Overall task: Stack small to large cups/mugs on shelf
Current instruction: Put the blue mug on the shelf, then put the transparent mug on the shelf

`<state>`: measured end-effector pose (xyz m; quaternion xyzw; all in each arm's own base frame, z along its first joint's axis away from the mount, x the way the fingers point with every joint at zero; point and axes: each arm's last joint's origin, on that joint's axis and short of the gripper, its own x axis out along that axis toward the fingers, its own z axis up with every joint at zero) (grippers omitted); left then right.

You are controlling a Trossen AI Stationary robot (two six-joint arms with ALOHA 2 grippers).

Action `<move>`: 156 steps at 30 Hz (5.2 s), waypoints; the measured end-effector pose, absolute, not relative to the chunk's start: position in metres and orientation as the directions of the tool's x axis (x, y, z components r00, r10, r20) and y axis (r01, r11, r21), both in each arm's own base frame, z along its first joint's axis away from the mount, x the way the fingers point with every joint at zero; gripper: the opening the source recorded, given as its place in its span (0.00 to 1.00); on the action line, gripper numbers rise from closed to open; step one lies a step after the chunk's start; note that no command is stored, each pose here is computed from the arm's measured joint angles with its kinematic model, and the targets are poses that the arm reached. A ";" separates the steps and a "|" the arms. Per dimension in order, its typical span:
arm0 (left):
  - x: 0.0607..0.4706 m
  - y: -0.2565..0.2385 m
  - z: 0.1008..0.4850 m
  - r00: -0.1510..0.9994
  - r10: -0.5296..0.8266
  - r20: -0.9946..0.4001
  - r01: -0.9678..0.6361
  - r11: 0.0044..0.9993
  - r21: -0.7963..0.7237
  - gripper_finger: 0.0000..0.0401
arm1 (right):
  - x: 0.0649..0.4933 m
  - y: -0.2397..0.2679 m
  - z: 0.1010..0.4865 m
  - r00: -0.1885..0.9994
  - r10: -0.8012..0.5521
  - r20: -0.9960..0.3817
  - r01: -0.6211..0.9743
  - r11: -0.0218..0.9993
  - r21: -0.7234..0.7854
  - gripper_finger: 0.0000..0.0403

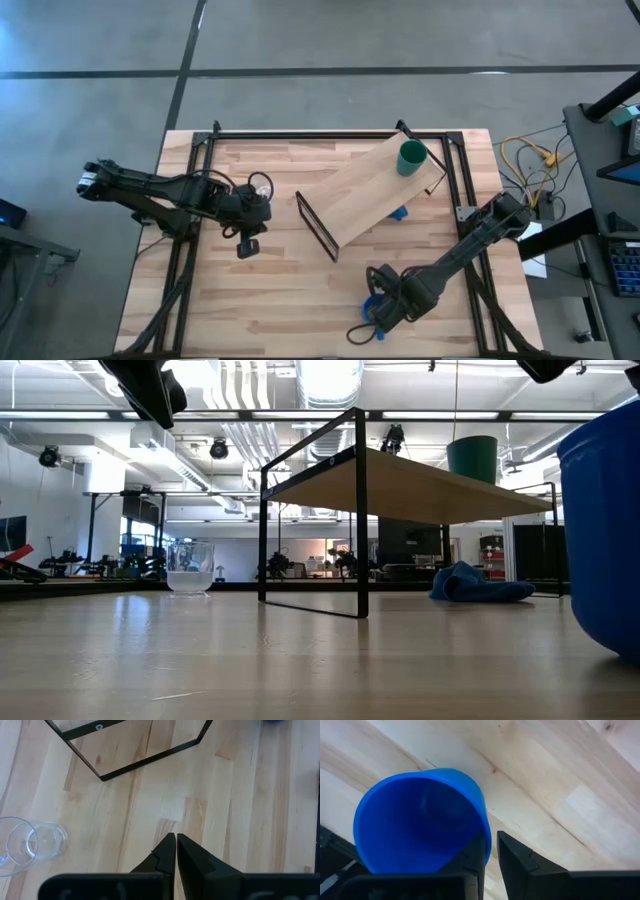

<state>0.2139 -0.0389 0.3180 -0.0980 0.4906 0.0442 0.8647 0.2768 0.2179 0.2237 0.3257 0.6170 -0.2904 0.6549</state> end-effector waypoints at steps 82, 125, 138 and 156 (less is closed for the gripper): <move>0.213 -0.040 0.317 0.504 -0.040 -0.863 -0.123 0.985 -0.118 0.00 | 0.277 -0.060 0.370 0.221 -0.204 -0.954 0.774 0.632 0.044 0.02; 0.213 -0.003 0.303 0.336 0.202 -0.920 -0.420 0.906 0.046 0.00 | 0.274 0.032 0.443 0.554 0.046 -0.831 0.516 0.765 0.386 0.08; 0.247 0.057 0.259 0.141 0.095 -0.985 -0.438 0.898 0.024 0.00 | 0.278 0.106 0.406 0.503 0.166 -0.848 0.512 0.734 0.447 0.08; 0.262 0.093 0.230 0.070 0.136 -0.988 -0.440 0.893 0.092 0.00 | 0.279 0.168 0.385 0.591 0.327 -0.738 0.393 0.682 0.617 0.08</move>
